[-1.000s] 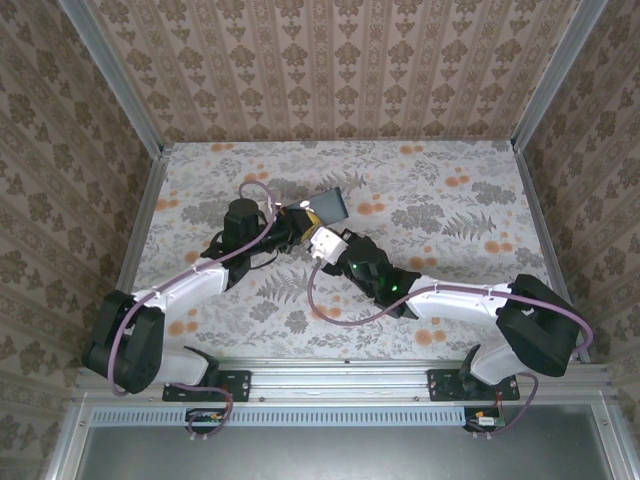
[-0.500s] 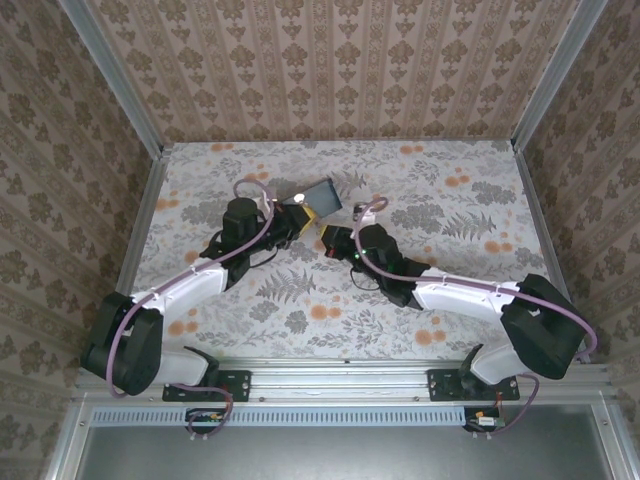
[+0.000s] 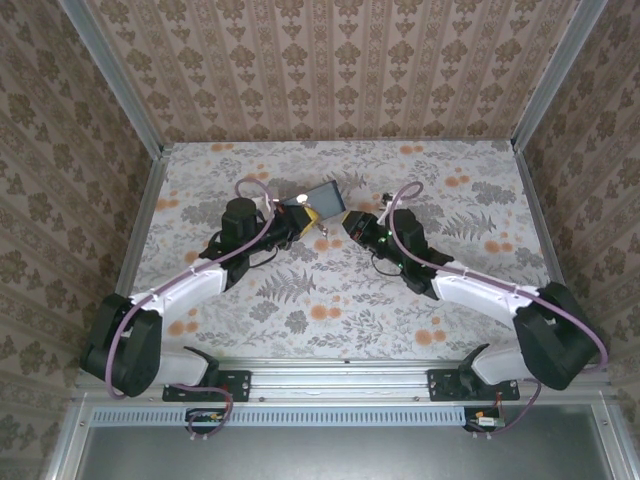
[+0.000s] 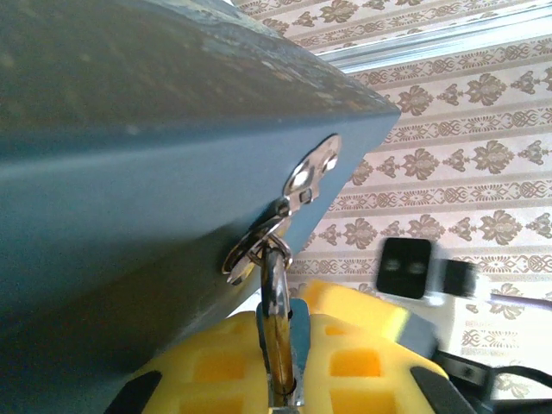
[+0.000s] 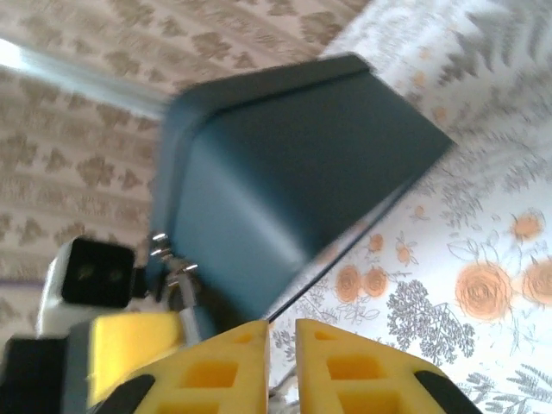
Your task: Unlock the padlock with the key
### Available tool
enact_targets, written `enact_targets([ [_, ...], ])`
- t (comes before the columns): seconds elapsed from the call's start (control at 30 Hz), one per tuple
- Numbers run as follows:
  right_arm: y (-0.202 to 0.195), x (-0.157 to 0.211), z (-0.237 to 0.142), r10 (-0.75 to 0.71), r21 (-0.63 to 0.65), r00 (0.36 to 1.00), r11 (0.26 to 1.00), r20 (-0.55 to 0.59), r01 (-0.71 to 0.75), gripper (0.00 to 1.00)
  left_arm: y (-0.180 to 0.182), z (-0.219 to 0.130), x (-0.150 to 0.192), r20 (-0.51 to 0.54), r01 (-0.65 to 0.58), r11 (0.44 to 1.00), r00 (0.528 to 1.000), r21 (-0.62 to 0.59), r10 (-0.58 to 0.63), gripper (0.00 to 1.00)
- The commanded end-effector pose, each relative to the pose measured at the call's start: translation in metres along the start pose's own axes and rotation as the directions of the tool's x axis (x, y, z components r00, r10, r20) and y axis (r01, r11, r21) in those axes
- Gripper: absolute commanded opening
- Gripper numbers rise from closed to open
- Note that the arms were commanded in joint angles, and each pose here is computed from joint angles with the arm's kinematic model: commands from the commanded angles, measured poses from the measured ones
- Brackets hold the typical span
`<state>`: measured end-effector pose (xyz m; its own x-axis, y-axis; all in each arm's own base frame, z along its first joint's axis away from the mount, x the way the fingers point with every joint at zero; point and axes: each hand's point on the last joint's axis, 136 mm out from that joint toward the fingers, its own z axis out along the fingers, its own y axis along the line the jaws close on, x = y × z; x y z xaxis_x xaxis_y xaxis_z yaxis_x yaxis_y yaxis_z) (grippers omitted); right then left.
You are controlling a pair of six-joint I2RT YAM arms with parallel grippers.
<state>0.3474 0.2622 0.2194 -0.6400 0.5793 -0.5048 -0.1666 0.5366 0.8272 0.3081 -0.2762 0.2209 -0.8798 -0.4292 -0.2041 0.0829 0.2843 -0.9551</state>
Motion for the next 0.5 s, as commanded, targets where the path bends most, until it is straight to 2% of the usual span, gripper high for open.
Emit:
enact_targets([
  [0.0,0.043,0.01,-0.021,-0.558,-0.12,0.828,0.827,-0.059,0.549,0.23,-0.034,-0.01,-0.004,0.01,-0.086,0.992,0.996,0.091,0.085,0.0],
  [0.13,0.039,0.017,-0.03,-0.845,-0.073,0.535,0.533,-0.003,0.843,0.31,-0.035,-0.008,-0.003,-0.022,-0.053,0.995,0.998,0.086,0.055,0.0],
  [0.3,0.042,0.028,-0.019,-0.977,-0.023,0.208,0.207,0.039,0.978,0.36,-0.033,-0.007,-0.001,-0.049,-0.012,0.998,0.999,0.056,0.014,0.0],
  [0.4,0.039,0.038,-0.008,-0.997,-0.012,0.072,0.071,0.026,0.997,0.36,-0.033,-0.008,-0.001,-0.046,-0.007,0.999,0.999,0.046,0.009,0.0],
  [0.47,0.036,0.045,-0.003,-0.999,-0.026,0.024,0.023,0.024,0.999,0.35,-0.033,-0.008,-0.001,-0.046,-0.007,0.999,0.999,0.044,0.009,0.0],
])
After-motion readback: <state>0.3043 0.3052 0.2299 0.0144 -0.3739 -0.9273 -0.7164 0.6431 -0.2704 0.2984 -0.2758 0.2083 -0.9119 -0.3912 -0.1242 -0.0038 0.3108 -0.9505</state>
